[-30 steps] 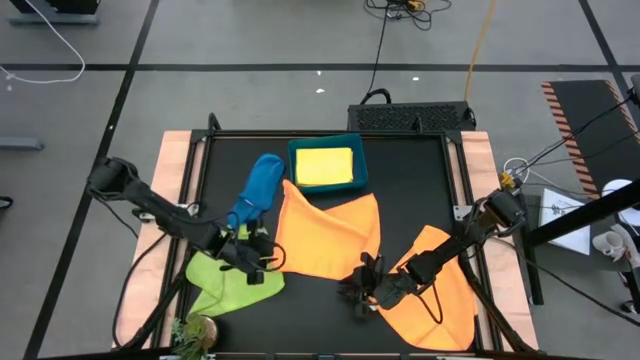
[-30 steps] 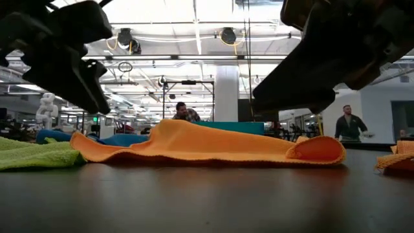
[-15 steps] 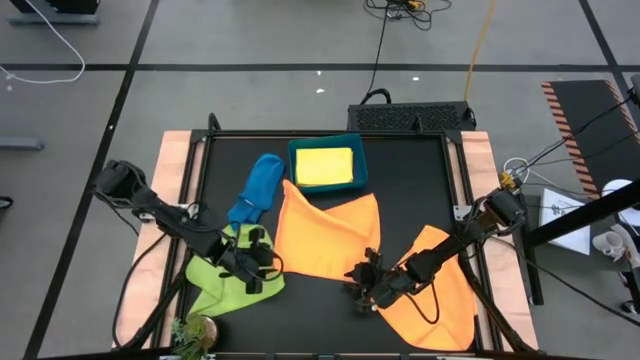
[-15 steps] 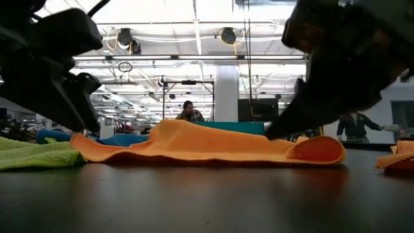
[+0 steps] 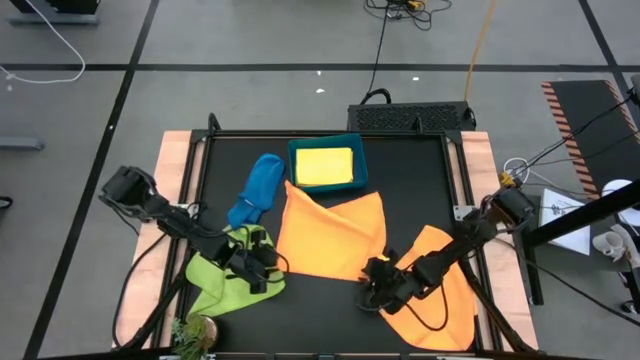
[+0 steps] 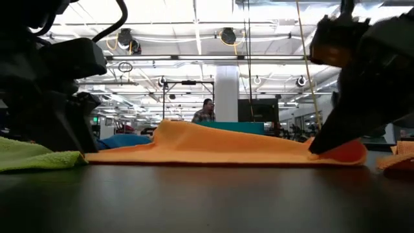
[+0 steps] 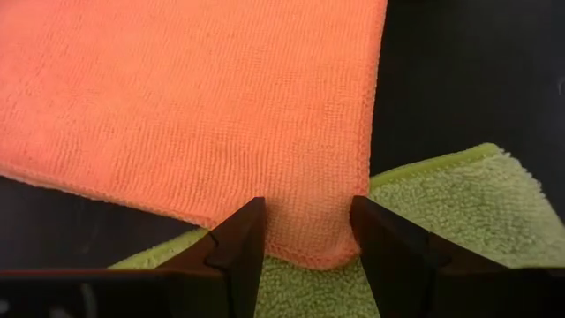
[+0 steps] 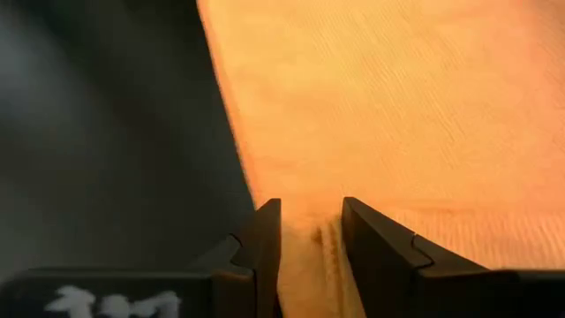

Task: Fold microfiber towels
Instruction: Fold the top orange microfiber cloth

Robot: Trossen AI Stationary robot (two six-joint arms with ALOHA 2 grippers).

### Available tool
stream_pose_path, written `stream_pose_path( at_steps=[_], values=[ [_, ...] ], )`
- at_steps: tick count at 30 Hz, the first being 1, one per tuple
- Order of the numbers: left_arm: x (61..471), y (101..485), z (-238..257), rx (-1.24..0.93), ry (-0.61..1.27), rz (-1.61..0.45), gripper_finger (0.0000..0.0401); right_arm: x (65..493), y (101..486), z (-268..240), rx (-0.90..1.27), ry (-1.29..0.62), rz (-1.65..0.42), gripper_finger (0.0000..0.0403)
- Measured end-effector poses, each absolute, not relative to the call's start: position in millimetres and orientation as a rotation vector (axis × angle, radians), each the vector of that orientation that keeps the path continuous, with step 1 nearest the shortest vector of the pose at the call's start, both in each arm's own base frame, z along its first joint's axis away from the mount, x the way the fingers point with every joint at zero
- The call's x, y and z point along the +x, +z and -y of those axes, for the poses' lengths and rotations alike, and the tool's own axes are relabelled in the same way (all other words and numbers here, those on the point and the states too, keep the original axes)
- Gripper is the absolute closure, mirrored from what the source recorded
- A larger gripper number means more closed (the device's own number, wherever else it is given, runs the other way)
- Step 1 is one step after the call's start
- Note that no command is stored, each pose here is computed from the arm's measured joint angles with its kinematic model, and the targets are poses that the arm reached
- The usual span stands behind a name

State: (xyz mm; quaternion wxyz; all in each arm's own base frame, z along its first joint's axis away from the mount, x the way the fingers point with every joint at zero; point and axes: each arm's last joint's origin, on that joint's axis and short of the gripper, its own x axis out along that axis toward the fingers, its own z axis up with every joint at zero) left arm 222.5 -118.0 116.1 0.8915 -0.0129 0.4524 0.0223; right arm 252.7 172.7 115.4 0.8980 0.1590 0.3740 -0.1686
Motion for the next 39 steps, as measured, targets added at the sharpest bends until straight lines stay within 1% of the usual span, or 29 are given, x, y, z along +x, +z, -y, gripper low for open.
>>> stream_pose_path(
  at_steps=[7,14,20,25,32,39],
  values=[
    [222.7,115.6,118.4,-0.048,0.045,-0.942,0.0229,235.1,122.8,-178.3,0.338,-0.41,-0.771,0.0289],
    [220.9,115.5,124.0,-0.093,-0.006,-0.958,0.0229,216.4,123.9,-178.1,0.327,-0.503,-0.795,0.0289],
    [216.1,115.6,133.4,-0.146,-0.068,-0.987,0.0229,200.3,120.3,-175.6,0.35,-0.604,-0.859,0.0289],
    [210.4,115.2,142.4,-0.196,-0.153,-1.037,0.0229,188.6,119.3,-178.5,0.384,-0.652,-0.88,0.0289],
    [212.6,119.5,149.8,-0.168,-0.221,-0.998,0.0229,185.5,119.7,-187.4,0.426,-0.614,-0.855,0.0289],
    [224.6,133.0,156.7,-0.084,-0.287,-0.941,0.0229,209.7,134.7,-202.7,0.34,-0.442,-0.668,0.0289]
  ],
)
